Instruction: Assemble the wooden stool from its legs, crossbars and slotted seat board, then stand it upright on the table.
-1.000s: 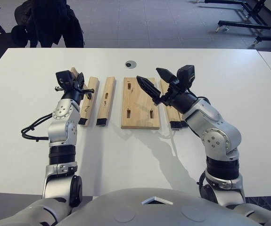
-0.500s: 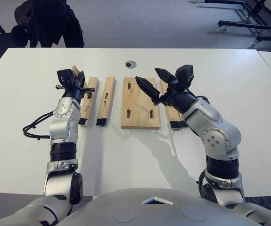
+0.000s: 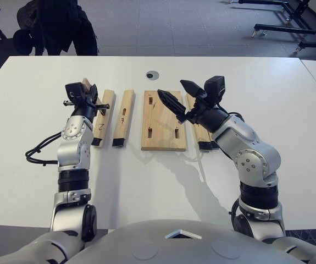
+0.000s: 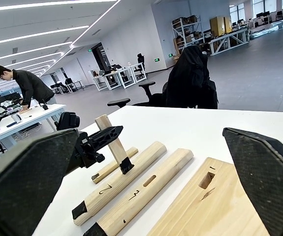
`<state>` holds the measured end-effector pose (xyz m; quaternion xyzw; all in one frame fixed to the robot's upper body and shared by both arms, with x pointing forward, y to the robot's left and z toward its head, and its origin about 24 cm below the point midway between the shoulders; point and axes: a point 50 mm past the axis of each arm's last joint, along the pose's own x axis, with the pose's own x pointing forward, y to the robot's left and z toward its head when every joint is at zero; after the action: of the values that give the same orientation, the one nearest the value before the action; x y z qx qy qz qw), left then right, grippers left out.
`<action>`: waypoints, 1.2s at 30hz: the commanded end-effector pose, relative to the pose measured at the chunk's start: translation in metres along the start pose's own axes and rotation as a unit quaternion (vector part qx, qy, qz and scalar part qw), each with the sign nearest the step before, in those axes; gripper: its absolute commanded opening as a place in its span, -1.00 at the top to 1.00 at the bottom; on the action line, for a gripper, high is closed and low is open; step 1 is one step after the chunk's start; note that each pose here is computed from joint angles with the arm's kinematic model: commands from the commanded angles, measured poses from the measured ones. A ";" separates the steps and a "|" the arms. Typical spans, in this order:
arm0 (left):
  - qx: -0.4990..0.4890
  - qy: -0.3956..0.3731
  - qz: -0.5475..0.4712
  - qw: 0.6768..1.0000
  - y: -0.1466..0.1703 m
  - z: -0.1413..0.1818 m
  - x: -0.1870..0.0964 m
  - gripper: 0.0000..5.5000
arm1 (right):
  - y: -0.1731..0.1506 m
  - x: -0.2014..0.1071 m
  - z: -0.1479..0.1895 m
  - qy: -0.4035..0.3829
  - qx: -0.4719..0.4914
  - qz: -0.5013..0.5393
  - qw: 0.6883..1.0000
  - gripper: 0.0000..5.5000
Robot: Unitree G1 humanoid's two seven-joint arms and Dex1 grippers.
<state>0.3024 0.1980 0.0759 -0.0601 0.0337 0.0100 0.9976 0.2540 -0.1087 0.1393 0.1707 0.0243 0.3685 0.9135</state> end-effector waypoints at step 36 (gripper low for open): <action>0.074 0.120 -0.013 0.990 0.019 -0.090 -0.033 0.86 | 0.002 0.003 0.002 0.009 0.001 0.011 1.000 -0.96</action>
<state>0.2897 0.1987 0.0420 0.0200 0.0078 -0.0229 0.9995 0.2552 -0.1069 0.1414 0.1688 0.0255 0.3768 0.9104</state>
